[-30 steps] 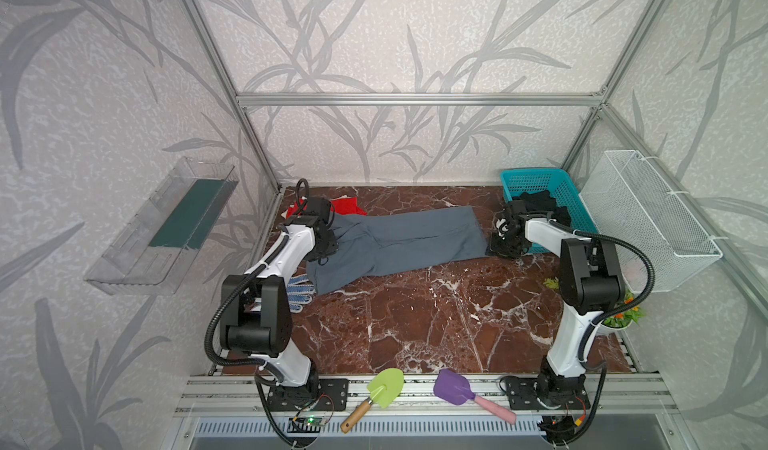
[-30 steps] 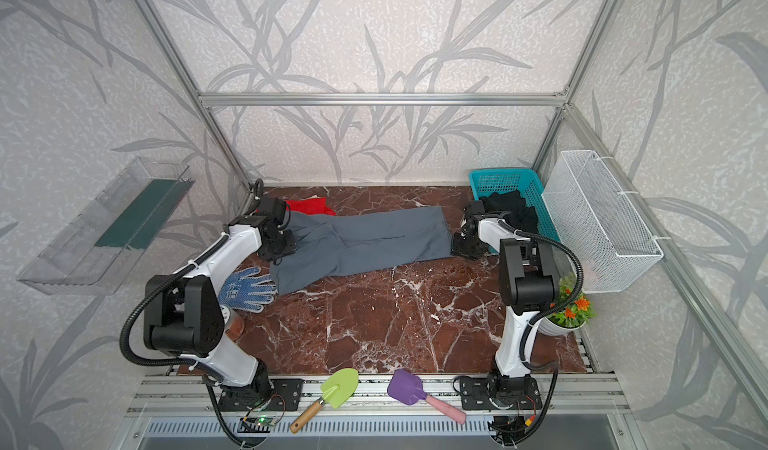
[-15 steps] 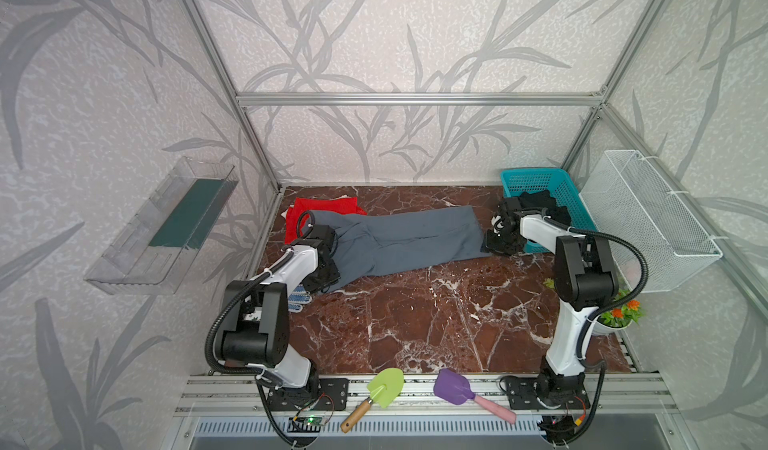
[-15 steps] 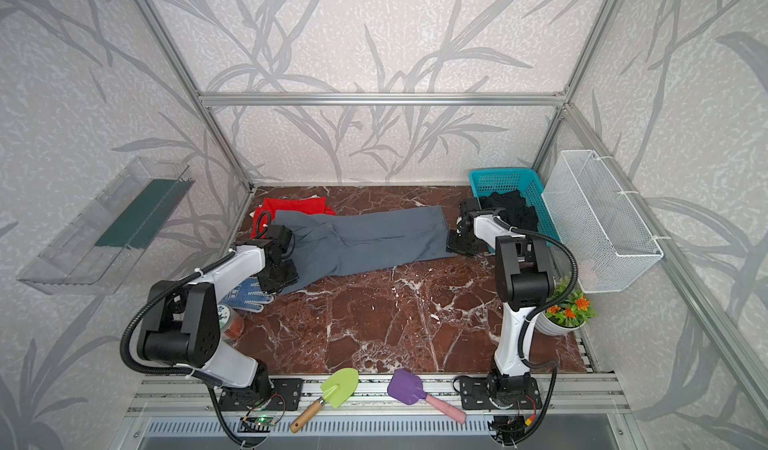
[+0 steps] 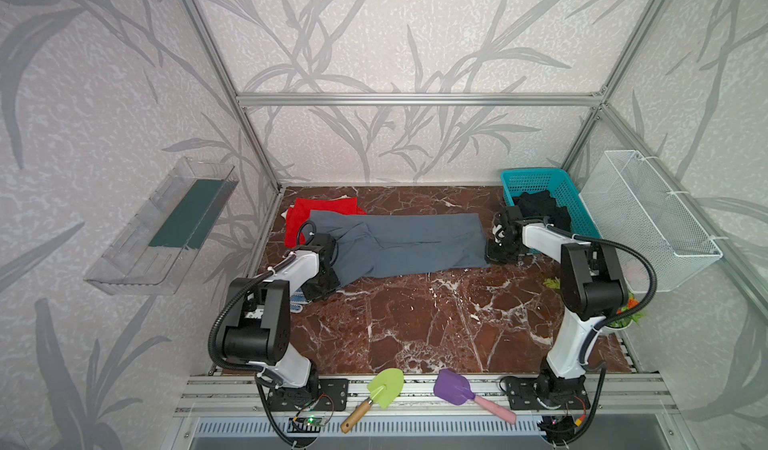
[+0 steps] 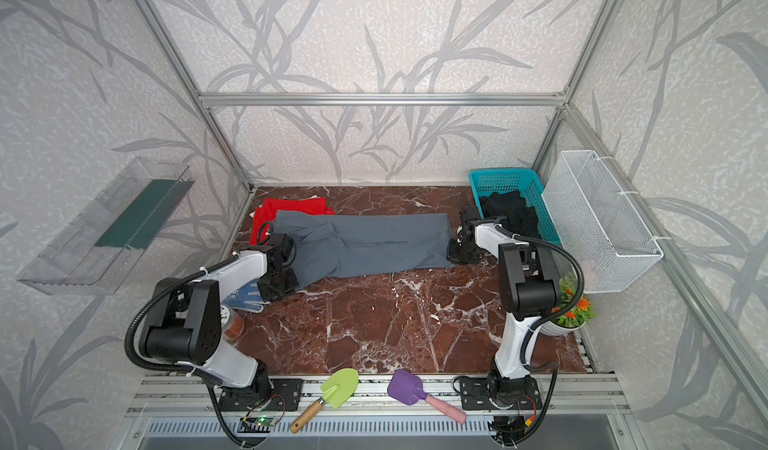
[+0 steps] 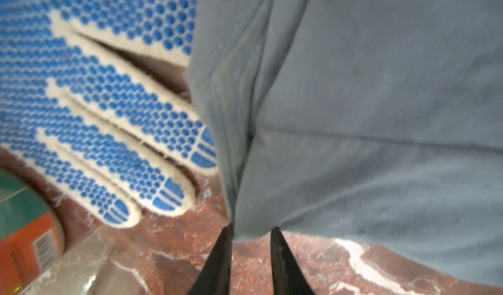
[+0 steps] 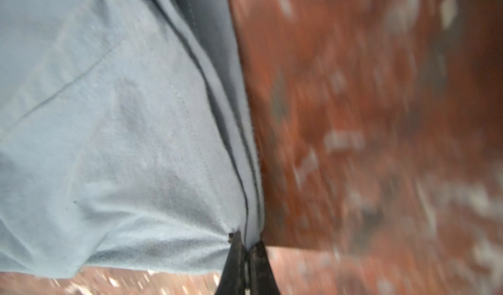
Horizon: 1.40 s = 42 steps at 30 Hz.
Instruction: Fold and stack the t-shirts
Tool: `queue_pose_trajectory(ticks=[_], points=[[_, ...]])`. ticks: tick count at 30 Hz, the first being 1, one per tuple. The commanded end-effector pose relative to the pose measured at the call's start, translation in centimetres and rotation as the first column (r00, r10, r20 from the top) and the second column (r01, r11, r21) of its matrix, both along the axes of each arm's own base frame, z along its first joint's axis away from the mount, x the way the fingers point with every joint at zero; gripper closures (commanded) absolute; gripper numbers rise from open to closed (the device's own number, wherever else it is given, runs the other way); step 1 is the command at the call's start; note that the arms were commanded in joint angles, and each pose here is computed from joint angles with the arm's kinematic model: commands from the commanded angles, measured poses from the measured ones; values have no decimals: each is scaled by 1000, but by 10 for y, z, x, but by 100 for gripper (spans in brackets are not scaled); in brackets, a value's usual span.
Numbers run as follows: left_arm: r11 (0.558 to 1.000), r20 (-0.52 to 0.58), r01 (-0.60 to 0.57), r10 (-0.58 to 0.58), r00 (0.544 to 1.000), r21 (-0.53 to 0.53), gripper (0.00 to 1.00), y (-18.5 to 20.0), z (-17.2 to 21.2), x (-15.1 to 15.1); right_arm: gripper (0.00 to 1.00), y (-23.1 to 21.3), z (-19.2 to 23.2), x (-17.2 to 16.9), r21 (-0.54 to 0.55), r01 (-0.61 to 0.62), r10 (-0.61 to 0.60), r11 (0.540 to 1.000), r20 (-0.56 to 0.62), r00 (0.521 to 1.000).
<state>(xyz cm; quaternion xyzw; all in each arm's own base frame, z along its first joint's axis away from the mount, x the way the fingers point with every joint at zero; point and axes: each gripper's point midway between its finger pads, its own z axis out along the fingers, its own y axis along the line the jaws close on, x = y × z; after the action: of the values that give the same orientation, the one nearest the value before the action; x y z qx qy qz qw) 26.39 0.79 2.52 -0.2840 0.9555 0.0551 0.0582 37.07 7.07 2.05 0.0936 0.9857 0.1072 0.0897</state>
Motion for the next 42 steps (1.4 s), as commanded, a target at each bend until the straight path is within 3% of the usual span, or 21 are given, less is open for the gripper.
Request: queue_pose_trajectory(ticks=[1, 10, 15, 18, 20, 21, 22, 24, 29, 32, 34, 38, 42], points=[[999, -11, -37, 37, 999, 22, 73, 6, 9, -17, 100, -24, 14, -46, -116, 27, -34, 993, -58, 998], [993, -82, -84, 76, 994, -87, 73, -9, -7, -43, 100, -82, 41, -122, -337, 102, -132, 936, -69, 989], [990, -86, -116, 110, 990, -78, 73, -7, -5, -59, 100, -89, 51, -127, -337, 133, -158, 932, -48, 986], [988, -25, -119, 117, 993, -101, 72, -9, 8, -57, 100, -97, 59, -129, -380, 143, -171, 914, -42, 984], [988, 73, -60, 71, 995, -143, 70, -16, 29, -40, 100, -99, 74, -125, -393, 153, -169, 907, -8, 986], [986, 124, -18, 38, 992, -164, 69, -21, 39, -29, 74, -98, 83, -123, -401, 154, -160, 903, 18, 987], [984, 175, 20, 11, 984, -177, 68, -24, 52, -17, 59, -98, 95, -118, -418, 153, -143, 896, 54, 988], [976, 257, 91, -38, 966, -198, 68, -32, 71, 7, 53, -92, 116, -109, -431, 144, -101, 891, 122, 987], [961, 283, 145, -76, 956, -234, 69, -44, 86, 63, 43, -40, 162, -75, -461, 40, 114, 887, 301, 947], [955, 298, 144, -62, 953, -259, 69, -49, 79, 94, 41, 25, 163, -50, -314, -117, 236, 942, 375, 897], [957, 294, 135, -56, 954, -256, 68, -49, 74, 108, 41, 73, 160, -38, -209, -248, 316, 946, 416, 853], [956, 288, 130, -50, 956, -263, 65, -51, 63, 128, 34, 165, 151, -19, -129, -462, 464, 877, 476, 747], [951, 295, 130, -44, 954, -280, 65, -57, 56, 141, 33, 235, 133, 2, -72, -574, 532, 816, 483, 696]])
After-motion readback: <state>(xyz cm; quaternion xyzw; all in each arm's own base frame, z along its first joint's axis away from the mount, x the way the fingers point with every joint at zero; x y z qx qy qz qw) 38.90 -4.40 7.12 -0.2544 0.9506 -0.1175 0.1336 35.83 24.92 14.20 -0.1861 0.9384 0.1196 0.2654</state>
